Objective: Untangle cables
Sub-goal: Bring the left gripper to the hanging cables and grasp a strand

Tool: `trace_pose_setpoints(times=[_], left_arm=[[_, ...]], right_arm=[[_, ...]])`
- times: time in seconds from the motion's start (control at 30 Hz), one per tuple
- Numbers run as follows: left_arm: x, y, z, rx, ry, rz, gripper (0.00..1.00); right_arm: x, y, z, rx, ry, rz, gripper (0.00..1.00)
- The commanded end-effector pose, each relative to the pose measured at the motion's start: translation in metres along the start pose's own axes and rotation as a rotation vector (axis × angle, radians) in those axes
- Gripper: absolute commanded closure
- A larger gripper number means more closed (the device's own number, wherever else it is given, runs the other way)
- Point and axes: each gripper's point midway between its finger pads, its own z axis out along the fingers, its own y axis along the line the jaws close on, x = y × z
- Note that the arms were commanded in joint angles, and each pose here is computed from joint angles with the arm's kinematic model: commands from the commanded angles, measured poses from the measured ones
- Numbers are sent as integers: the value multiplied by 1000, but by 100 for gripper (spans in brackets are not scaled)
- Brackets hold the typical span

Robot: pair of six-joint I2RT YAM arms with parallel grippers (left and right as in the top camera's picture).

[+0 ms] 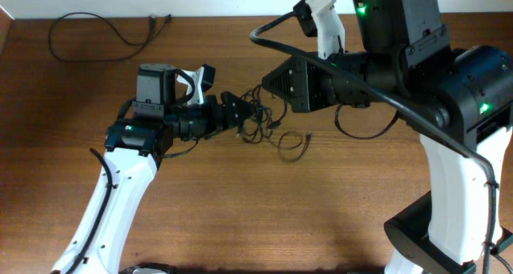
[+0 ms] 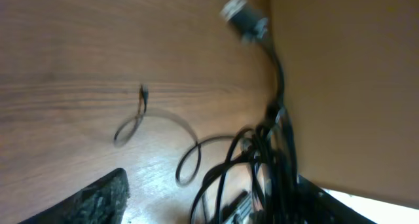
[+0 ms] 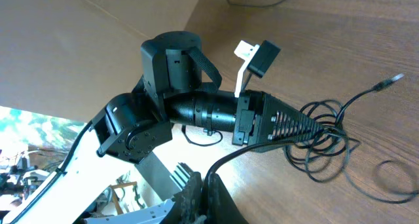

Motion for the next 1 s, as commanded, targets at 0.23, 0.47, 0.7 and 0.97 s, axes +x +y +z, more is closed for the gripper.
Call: trace_pose_setpoints(times=[0.23,0.47,0.7,0.97], left_arm=[[12,131,-54,-777,-126,-155,50],[36,70,-16,-368,87,-62,34],[39,-22,-8,142,178,57,9],[44,-17,2,69,184,33,8]], right_arm=[[-11,-15,-5,98,-67,-5,96],[-32,-25,-11,122,-149,17,96],[-22,-33,-3,144,-96,44,96],[-23,-31,-3,134,-94,43,96]])
